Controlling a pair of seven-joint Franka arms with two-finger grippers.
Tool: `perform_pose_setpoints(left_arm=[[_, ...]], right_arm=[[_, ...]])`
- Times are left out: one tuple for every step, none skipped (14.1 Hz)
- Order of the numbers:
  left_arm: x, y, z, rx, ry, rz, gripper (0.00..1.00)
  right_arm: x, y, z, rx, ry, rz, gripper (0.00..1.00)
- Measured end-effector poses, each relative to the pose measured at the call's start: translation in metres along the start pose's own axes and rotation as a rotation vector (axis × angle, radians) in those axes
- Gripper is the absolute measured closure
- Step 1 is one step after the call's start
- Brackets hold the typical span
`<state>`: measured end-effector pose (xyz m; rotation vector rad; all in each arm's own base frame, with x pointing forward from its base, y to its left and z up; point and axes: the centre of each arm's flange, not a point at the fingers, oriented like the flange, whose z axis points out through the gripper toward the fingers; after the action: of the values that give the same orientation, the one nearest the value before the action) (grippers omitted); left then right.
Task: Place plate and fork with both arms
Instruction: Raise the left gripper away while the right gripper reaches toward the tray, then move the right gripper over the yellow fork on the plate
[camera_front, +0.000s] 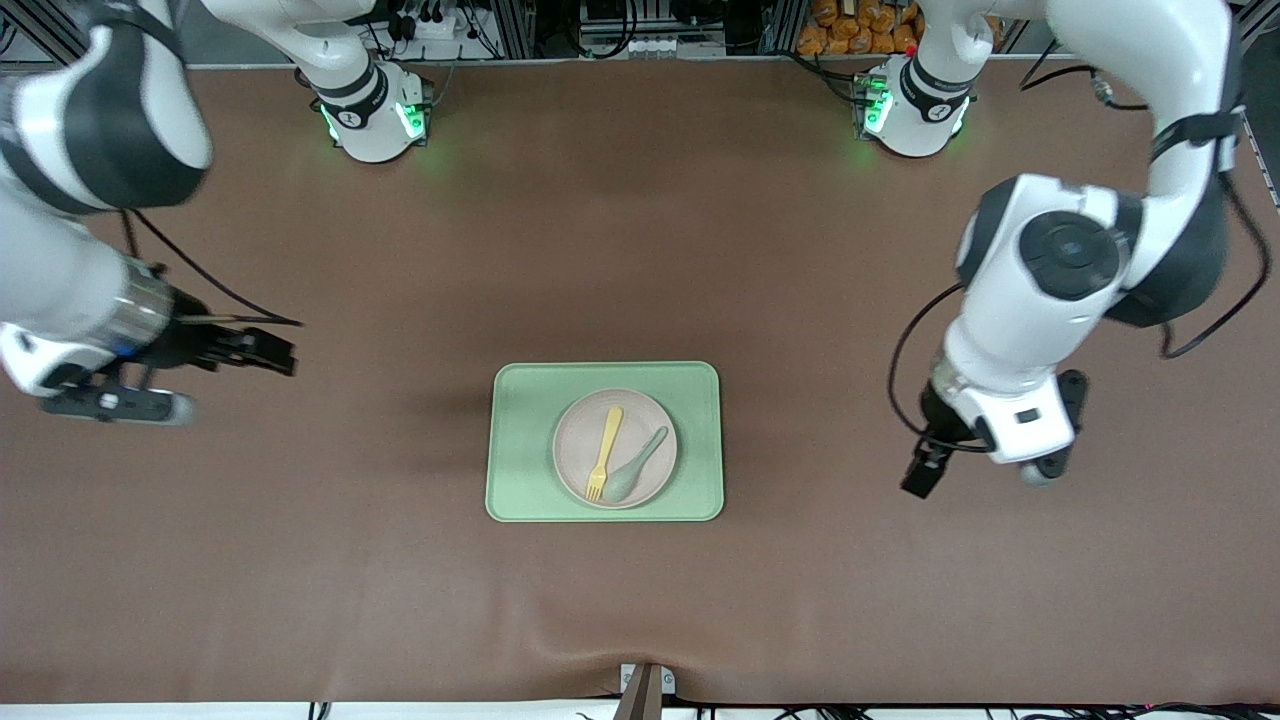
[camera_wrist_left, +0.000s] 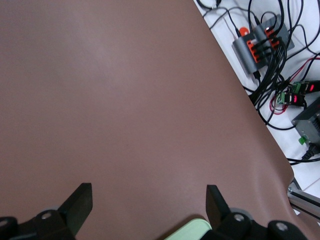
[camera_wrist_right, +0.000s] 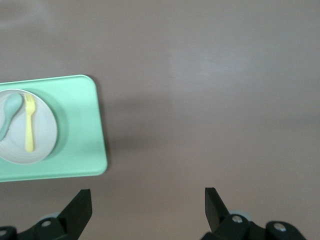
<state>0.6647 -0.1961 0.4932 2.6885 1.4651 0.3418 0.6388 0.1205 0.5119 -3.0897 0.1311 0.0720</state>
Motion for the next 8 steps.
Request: perform_pose_setpoints(left_arm=[[0.009,-0.008,-0.016,0.011,-0.001,0.028,0.0],[0.016,-0.016,-0.031,0.024,-0.008,0.061,0.0],[0.022,-0.024,-0.045,0.036,-0.021,0.104,0.0],[0.027,-0.033,-0.058,0.051,-0.033,0.152,0.0],[0.03,-0.041,-0.069,0.069,-0.048,0.199,0.0],[0.035,-0.051,-0.079,0.083,-0.068,0.245,0.0],[0.041,-0.06,-0.09,0.093,-0.09,0.295,0.0],[0.045,-0.07,-0.101,0.1,-0.112,0.343,0.0]], right_arm=[[0.006,-0.021,0.016,0.001,0.004,0.017,0.0],[0.012,-0.04,0.032,0.002,0.004,0.027,0.0],[0.02,-0.059,0.047,0.003,0.001,0.024,0.0],[0.028,-0.081,0.063,0.006,0.002,0.016,0.0],[0.036,-0.103,0.077,0.013,0.013,0.018,0.0],[0.042,-0.126,0.092,0.023,0.031,0.029,0.0],[0.045,-0.149,0.107,0.036,0.053,0.035,0.0],[0.046,-0.167,0.12,0.046,0.069,0.034,0.0]])
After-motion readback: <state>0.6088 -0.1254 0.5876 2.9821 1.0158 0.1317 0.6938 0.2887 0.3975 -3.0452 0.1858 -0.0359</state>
